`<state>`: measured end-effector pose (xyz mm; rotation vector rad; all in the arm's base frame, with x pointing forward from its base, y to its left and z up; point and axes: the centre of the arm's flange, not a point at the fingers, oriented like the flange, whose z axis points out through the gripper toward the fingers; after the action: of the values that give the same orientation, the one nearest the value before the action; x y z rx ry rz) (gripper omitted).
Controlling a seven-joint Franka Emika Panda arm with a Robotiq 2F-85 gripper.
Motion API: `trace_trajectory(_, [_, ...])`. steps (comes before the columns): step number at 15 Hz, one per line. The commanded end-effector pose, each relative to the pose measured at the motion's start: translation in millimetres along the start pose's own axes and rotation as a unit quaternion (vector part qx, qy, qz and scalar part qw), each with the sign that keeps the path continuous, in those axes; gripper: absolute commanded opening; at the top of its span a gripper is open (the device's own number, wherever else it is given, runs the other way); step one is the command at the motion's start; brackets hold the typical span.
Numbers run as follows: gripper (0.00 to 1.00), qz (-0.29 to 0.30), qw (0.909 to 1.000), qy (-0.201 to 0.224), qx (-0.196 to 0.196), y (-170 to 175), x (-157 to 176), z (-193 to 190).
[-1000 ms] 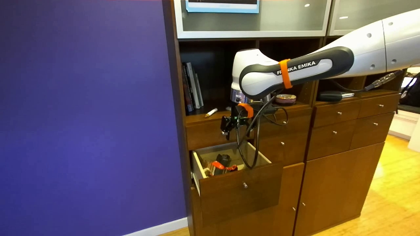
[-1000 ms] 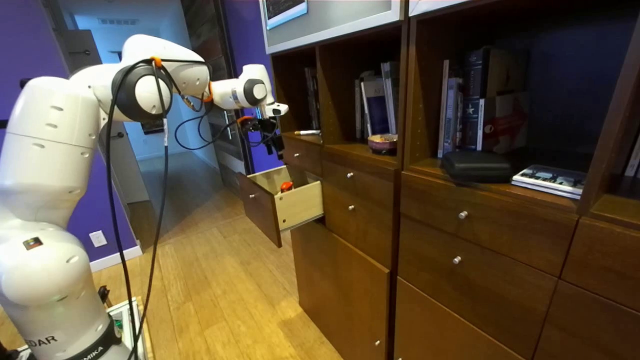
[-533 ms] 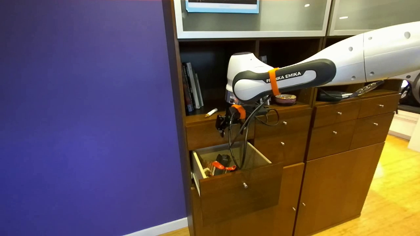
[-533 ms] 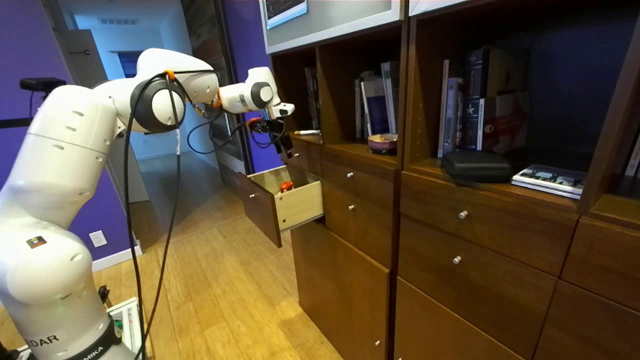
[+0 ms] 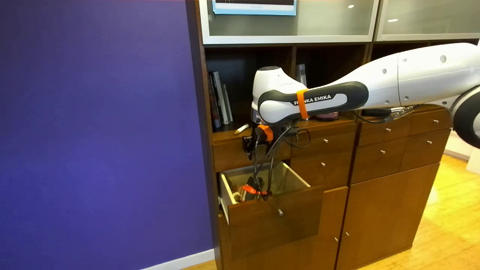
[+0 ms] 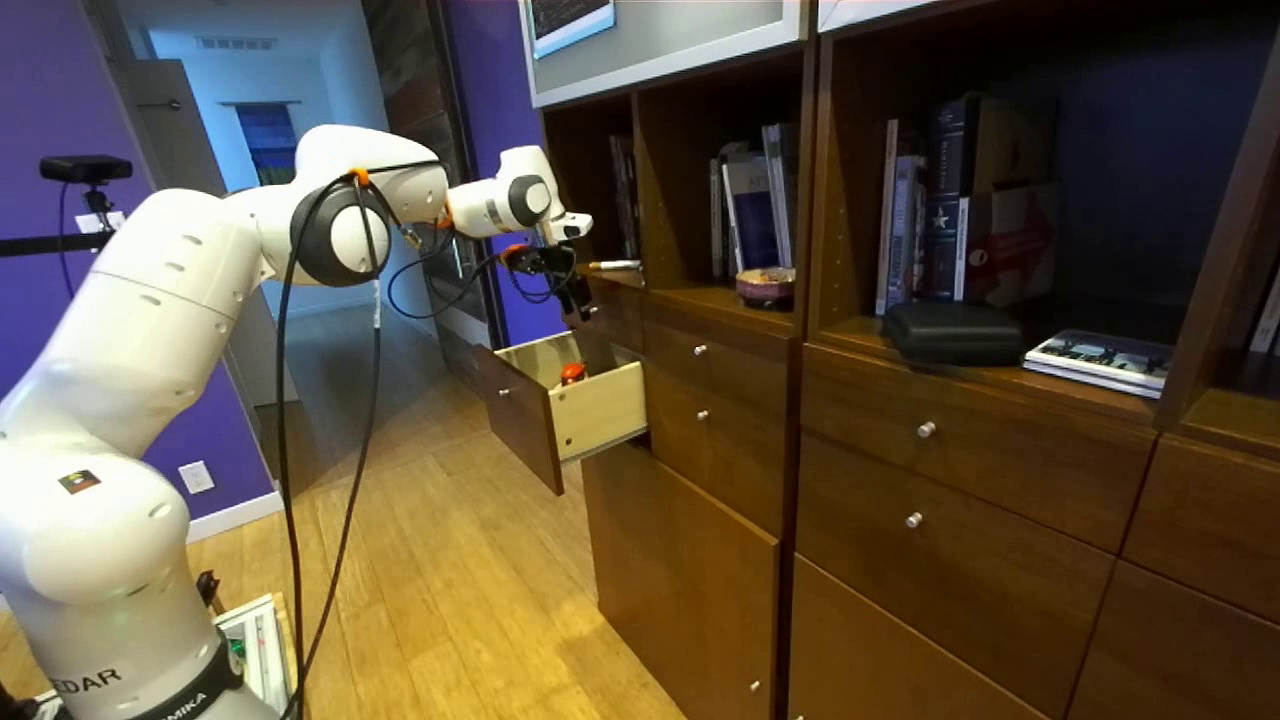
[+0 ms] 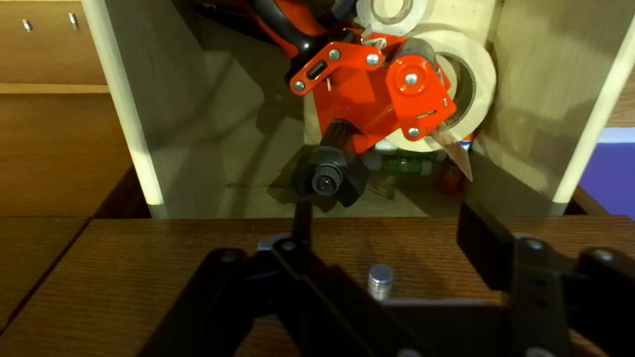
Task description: Open the top left drawer
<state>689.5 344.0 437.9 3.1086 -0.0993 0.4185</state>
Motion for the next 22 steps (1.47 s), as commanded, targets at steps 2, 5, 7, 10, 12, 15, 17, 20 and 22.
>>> trace_trajectory(2, [0.51, -0.008, 0.9993, 0.035, -0.014, -15.0, 19.9, 4.2])
trace_trajectory(5, [0.58, -0.01, 0.9986, 0.049, -0.018, -16.1, 23.2, 4.9])
trace_trajectory(7, [0.61, -0.012, 0.9981, 0.057, -0.019, -17.2, 24.9, 4.1])
trace_trajectory(10, [0.49, -0.016, 0.9977, 0.063, -0.017, -20.2, 26.6, 2.0])
trace_trajectory(12, [0.43, -0.016, 0.9976, 0.065, -0.017, -21.8, 27.3, 0.6])
trace_trajectory(15, [0.34, -0.016, 0.9978, 0.063, -0.017, -20.6, 27.7, 0.9])
trace_trajectory(17, [0.19, -0.017, 0.9978, 0.061, -0.019, -19.2, 27.6, 1.7])
trace_trajectory(20, [0.0, -0.018, 0.9984, 0.048, -0.025, -14.0, 27.9, -1.0])
trace_trajectory(22, [0.04, -0.02, 0.9987, 0.04, -0.025, -13.5, 24.1, -4.0])
